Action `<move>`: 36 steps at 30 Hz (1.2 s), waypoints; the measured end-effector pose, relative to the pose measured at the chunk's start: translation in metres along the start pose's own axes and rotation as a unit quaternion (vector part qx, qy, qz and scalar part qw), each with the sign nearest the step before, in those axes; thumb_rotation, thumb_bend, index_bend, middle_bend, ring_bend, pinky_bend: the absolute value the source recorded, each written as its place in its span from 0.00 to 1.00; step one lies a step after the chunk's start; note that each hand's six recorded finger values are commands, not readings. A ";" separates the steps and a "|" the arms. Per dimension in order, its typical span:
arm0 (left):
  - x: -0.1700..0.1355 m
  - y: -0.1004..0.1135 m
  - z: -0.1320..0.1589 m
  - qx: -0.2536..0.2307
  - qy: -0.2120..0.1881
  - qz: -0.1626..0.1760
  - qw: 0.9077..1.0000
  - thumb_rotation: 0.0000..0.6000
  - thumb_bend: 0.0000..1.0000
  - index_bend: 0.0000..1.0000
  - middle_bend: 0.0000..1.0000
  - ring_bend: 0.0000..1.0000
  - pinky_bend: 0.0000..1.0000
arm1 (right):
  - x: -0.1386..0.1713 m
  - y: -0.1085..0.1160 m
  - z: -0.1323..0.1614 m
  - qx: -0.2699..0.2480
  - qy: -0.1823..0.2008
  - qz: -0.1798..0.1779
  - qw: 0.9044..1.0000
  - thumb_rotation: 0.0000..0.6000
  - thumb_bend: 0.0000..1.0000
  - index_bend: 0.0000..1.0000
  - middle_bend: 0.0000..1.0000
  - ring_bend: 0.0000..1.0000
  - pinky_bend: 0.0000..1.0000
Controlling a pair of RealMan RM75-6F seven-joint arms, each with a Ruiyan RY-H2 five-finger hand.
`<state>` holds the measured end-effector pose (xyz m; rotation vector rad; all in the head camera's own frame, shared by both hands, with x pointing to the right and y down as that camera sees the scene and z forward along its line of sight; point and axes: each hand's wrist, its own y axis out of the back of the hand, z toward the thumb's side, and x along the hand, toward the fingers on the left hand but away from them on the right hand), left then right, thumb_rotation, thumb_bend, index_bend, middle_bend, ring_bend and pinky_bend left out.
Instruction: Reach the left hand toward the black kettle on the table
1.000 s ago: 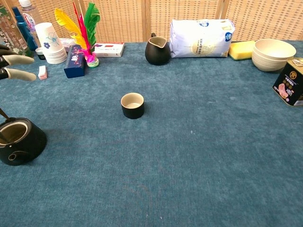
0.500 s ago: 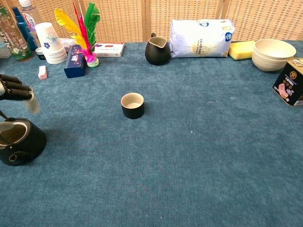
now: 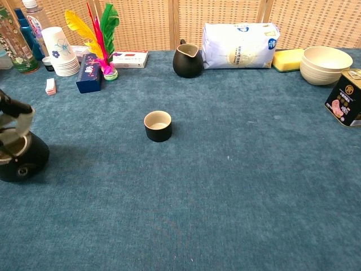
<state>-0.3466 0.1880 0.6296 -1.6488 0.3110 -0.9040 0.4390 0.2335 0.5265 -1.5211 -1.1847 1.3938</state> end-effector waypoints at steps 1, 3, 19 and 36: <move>0.001 0.003 -0.003 -0.006 0.007 0.006 1.000 1.00 0.60 0.78 0.81 0.79 1.00 | 0.000 0.000 0.000 0.000 0.000 0.000 1.000 1.00 0.00 0.00 0.00 0.00 0.00; 0.004 0.009 -0.008 -0.023 0.023 0.021 0.999 1.00 0.60 0.78 0.81 0.79 1.00 | 0.000 0.000 0.000 0.000 0.000 0.001 1.000 1.00 0.00 0.00 0.00 0.00 0.00; 0.064 0.065 -0.034 -0.075 0.083 0.068 0.991 1.00 0.59 0.78 0.82 0.78 1.00 | 0.001 -0.005 0.003 0.004 0.004 0.010 1.000 1.00 0.00 0.00 0.00 0.00 0.00; 0.148 0.088 -0.016 -0.041 0.091 0.055 0.994 1.00 0.58 0.78 0.81 0.78 1.00 | -0.002 -0.005 0.000 -0.002 0.001 0.014 1.000 1.00 0.00 0.00 0.00 0.00 0.00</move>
